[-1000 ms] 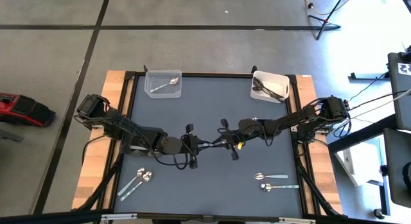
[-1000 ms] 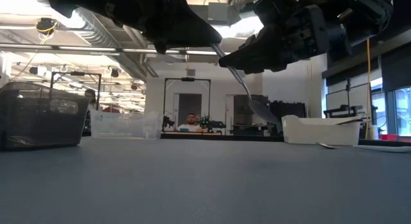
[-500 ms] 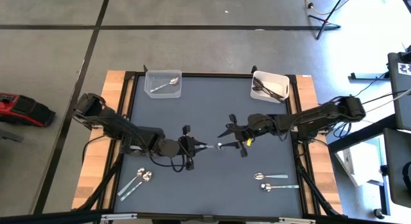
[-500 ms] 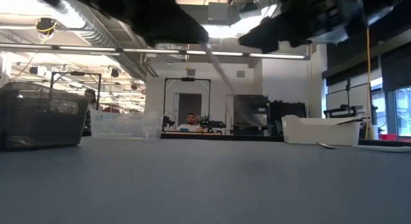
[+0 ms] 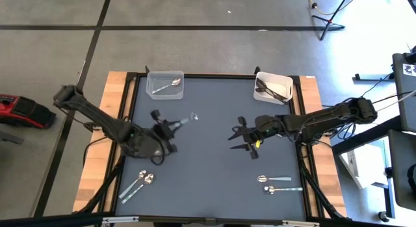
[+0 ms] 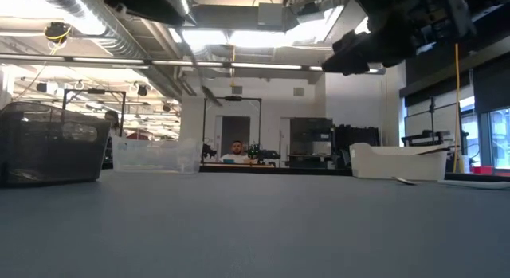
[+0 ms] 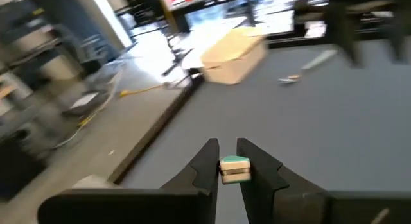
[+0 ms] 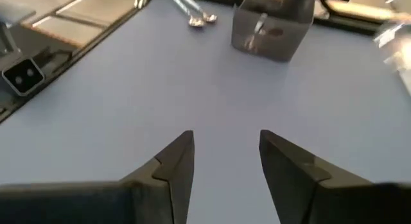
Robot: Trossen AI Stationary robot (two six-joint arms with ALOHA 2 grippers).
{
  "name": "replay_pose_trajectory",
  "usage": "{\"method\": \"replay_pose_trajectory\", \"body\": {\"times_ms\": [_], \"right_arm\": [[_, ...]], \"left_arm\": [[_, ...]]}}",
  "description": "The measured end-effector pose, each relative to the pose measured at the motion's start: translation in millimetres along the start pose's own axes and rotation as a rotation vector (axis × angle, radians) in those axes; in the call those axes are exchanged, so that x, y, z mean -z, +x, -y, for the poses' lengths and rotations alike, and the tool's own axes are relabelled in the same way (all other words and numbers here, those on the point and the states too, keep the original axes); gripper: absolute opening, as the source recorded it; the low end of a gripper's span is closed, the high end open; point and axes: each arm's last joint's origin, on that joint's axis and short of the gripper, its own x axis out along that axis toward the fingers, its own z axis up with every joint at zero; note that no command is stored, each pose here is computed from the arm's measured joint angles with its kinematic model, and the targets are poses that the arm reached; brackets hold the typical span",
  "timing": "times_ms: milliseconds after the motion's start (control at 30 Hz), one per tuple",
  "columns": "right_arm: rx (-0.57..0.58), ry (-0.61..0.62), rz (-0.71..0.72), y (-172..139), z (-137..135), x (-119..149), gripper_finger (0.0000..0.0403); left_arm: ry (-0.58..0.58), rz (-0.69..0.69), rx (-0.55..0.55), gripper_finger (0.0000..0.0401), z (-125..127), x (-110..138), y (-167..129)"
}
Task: Sort silverware by color (type)
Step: Put the green spoon into the transparent bin
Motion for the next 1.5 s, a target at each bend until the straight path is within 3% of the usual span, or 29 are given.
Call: {"method": "replay_pose_trajectory", "body": {"times_ms": [167,533,767,1133,1300,1500], "right_arm": [[-0.002,0.003,-0.014,0.0,-0.3,1.5,0.0165],[0.081,-0.02,-0.028,0.0,2.2,1.8,0.0165],[0.103,-0.044,-0.028,0.0,2.9,1.4,0.0165],[0.13,-0.046,-0.026,0.0,3.8,0.9,0.0165],[0.141,-0.046,-0.024,-0.1,4.1,0.5,0.0165],[0.141,-0.044,-0.025,-0.1,4.1,0.6,0.0165]], "left_arm": [[-0.076,-0.044,-0.083,0.0039,-39.9,3.1,-0.8],[-0.204,-0.117,-0.338,0.0042,-102.2,51.4,23.3],[-0.244,-0.096,-0.372,0.0043,-123.3,69.8,44.2],[-0.332,-0.152,-0.33,0.0043,-153.7,104.3,76.5],[-0.376,-0.156,-0.253,0.0043,-159.6,109.7,87.5],[-0.375,-0.214,-0.261,0.0044,-162.1,119.0,95.7]]}}
